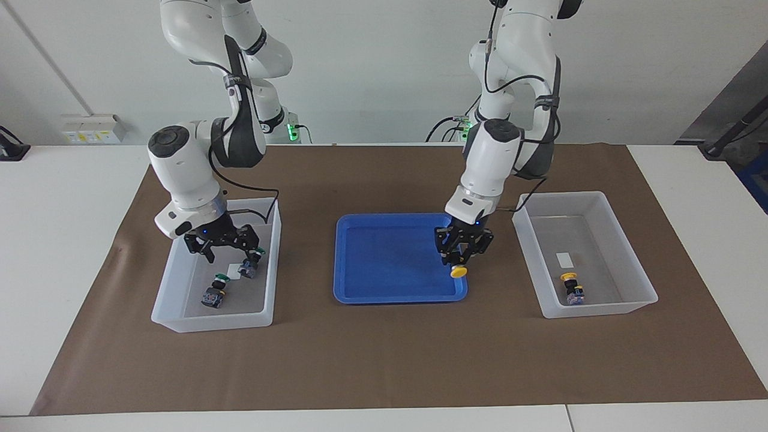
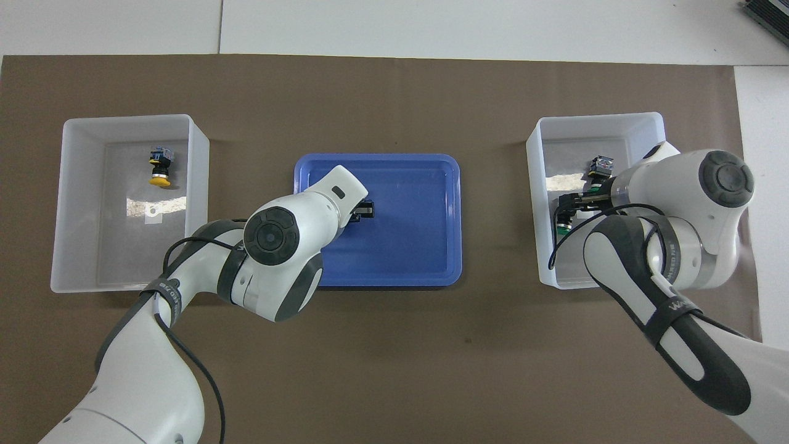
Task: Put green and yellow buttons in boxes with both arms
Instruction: 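Carry the yellow button to its box while the right gripper releases green, then lower the yellow button into the box and open the left gripper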
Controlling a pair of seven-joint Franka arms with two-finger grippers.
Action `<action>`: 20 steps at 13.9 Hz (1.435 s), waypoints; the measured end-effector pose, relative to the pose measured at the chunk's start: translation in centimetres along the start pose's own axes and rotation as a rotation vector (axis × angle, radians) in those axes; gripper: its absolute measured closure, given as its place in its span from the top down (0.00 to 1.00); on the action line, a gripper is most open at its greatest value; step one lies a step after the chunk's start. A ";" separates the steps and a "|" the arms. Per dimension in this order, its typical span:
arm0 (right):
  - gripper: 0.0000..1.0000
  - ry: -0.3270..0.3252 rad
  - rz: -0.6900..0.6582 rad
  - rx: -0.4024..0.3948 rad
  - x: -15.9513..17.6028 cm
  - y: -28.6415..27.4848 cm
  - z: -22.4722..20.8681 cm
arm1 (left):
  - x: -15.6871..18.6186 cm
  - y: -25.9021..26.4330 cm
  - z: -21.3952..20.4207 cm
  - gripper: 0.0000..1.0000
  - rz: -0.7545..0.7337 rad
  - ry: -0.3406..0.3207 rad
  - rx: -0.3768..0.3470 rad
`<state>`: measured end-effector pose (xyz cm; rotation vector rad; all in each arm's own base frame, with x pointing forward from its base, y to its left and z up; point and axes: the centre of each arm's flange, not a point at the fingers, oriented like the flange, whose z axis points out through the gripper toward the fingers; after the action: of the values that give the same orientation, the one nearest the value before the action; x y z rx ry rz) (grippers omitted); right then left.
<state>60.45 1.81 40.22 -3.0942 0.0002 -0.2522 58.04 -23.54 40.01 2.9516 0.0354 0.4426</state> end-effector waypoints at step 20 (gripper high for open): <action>1.00 -0.116 0.110 -0.054 -1.6 4.2 -25.8 | 5.1 -26.2 -1.2 0.48 0.119 0.041 0.140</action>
<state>54.67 -3.31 65.23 -3.1433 0.1752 -0.0701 62.52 2.80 38.44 3.0928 -0.1101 0.5383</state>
